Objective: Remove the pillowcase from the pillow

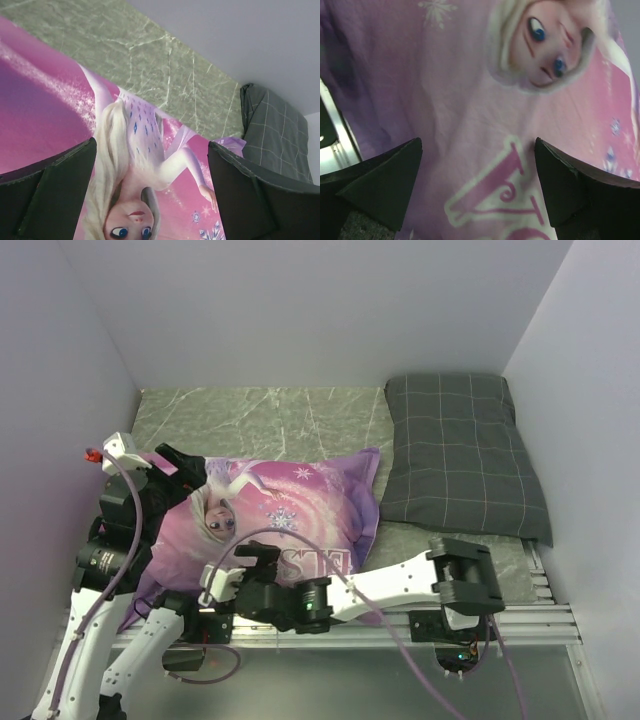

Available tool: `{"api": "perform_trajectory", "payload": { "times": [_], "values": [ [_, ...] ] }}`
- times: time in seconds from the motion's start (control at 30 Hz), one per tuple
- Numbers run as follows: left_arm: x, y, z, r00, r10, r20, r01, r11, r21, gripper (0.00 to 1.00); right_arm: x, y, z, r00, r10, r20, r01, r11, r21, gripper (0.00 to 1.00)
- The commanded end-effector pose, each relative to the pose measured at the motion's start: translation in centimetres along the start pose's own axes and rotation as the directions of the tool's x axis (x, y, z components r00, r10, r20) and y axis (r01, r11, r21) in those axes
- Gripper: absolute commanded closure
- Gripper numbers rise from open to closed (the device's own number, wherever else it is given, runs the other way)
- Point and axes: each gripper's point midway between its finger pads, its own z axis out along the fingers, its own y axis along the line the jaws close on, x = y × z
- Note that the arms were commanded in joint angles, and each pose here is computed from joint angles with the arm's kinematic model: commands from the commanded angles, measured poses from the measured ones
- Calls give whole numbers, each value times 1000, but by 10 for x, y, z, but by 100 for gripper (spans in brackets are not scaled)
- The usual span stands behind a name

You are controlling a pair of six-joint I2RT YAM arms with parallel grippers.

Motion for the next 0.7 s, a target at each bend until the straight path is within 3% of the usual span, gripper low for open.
{"api": "perform_trajectory", "payload": {
  "times": [0.0,0.1,0.2,0.3,0.43,0.47,0.6,0.63,0.67],
  "values": [
    [-23,-12,-5,998,39,53,-41,999,23,2,-22,-5,13,997,-64,46,59,993,99,0],
    [-26,-16,-7,997,48,57,-50,998,40,3,-8,-6,28,993,-118,10,114,977,181,0],
    [-32,-21,-10,996,54,66,-58,997,58,4,1,-15,40,993,-114,-18,115,965,238,8],
    [-38,-30,-15,995,64,73,-71,993,92,6,5,-31,48,993,-111,-47,120,949,292,27],
    [-46,-42,-24,993,80,82,-91,986,143,10,-8,-58,49,997,-71,-41,81,940,331,93],
    [-47,-46,-26,993,84,80,-96,982,160,10,-13,-62,48,997,-64,-40,73,946,315,100],
    [-68,-62,-42,986,107,129,-133,967,217,14,-53,-82,39,998,57,42,-63,984,167,100],
    [-74,-66,-47,984,105,146,-137,963,231,14,-86,-102,30,983,148,107,-163,976,145,100],
    [-79,-70,-51,980,112,162,-150,957,247,15,-88,-106,24,987,145,75,-153,982,113,100]
  ]
}}
